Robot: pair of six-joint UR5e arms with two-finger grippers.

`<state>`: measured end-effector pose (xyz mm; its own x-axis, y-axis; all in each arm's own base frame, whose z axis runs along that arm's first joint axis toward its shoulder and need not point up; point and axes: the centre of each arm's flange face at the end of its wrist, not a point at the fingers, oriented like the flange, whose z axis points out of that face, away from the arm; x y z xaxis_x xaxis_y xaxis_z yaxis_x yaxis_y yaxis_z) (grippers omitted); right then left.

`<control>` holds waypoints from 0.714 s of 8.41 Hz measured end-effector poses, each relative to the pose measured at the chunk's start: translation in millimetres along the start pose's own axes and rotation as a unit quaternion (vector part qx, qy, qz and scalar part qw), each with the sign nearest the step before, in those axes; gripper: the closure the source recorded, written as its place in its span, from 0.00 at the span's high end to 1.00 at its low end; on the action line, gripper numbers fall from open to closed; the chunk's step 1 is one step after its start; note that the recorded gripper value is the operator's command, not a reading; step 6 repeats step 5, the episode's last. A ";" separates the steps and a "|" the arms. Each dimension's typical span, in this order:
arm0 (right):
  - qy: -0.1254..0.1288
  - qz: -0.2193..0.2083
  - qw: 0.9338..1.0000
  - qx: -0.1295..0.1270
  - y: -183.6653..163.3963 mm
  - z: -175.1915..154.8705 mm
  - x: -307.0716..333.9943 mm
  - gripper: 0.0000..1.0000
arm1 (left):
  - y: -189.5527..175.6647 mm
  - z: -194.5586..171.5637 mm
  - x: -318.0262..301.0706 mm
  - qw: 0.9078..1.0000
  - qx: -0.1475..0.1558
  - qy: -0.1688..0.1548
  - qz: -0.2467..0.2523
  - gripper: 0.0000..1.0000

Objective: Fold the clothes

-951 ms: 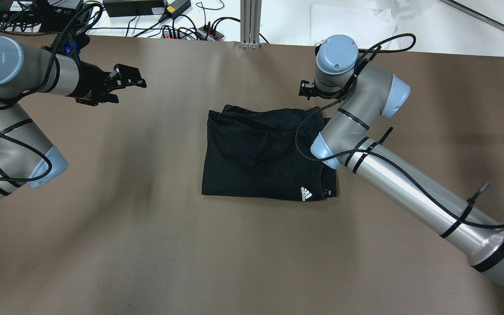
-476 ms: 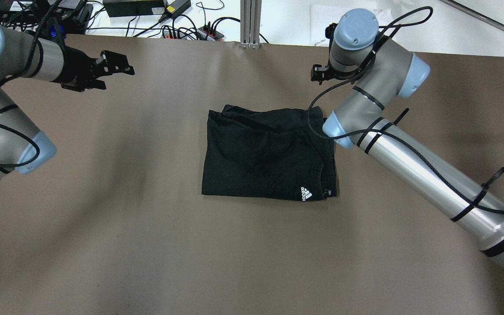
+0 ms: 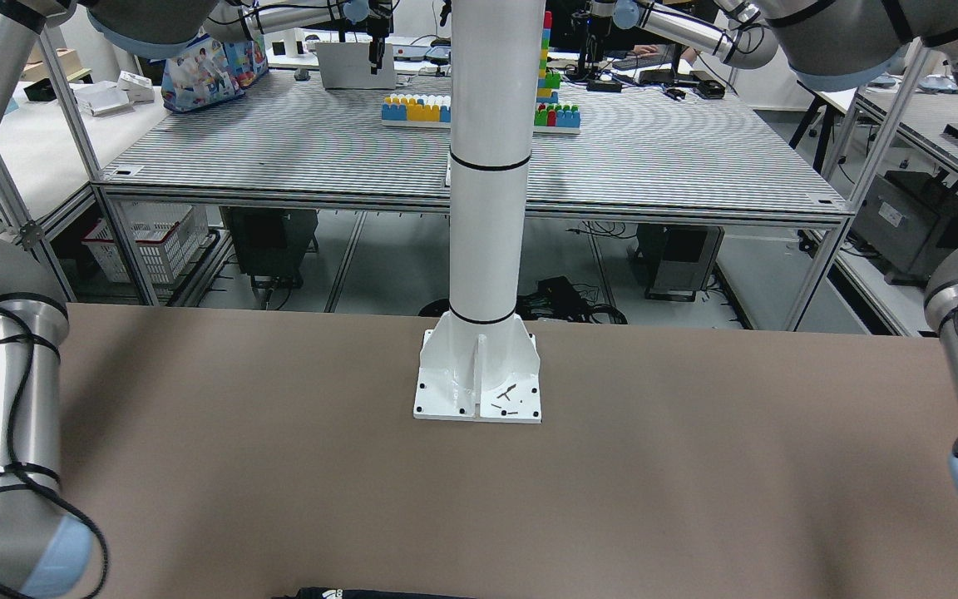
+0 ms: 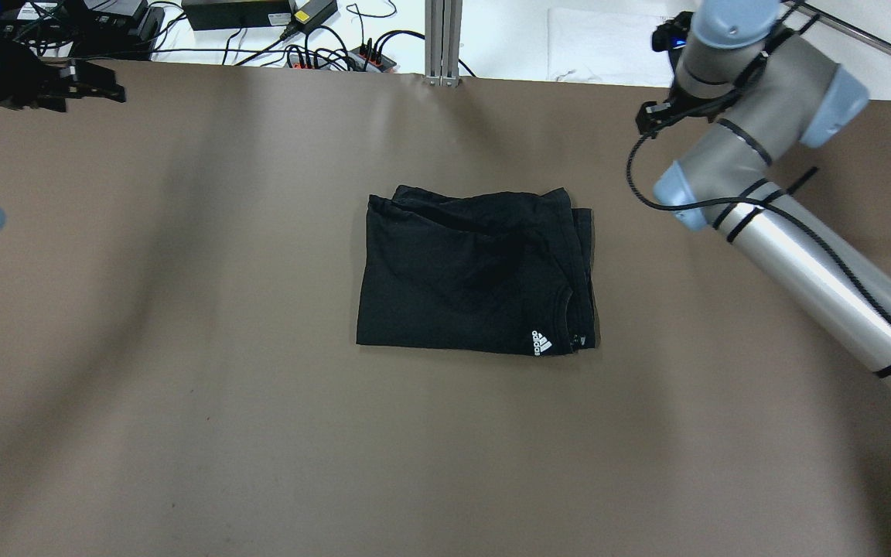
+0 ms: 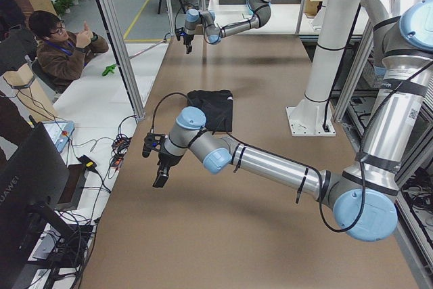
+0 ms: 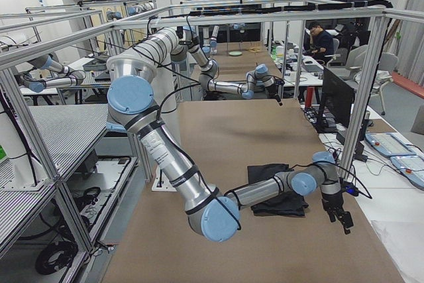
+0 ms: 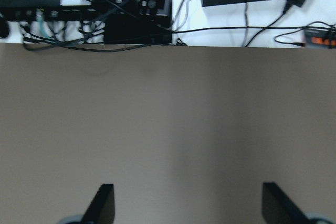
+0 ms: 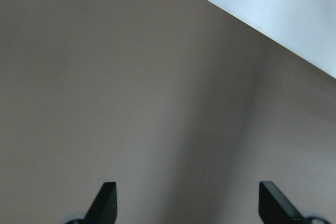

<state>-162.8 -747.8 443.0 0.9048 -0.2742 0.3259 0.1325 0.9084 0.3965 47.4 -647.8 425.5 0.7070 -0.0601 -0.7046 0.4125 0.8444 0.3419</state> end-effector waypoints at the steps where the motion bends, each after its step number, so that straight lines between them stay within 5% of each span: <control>1: 0.016 -0.028 0.999 -0.013 32.3 8.9 58.9 0.94 | -6.0 -7.6 -31.4 0.999 0.008 -0.041 0.017 1.00; 5: 0.047 -0.048 0.996 -0.065 153.1 32.7 212.6 0.95 | 27.6 3.6 -127.0 0.970 0.017 -0.209 0.122 1.00; 6: 0.047 -0.048 0.996 -0.065 153.1 32.7 212.6 0.95 | 27.6 3.6 -127.0 0.970 0.017 -0.209 0.122 1.00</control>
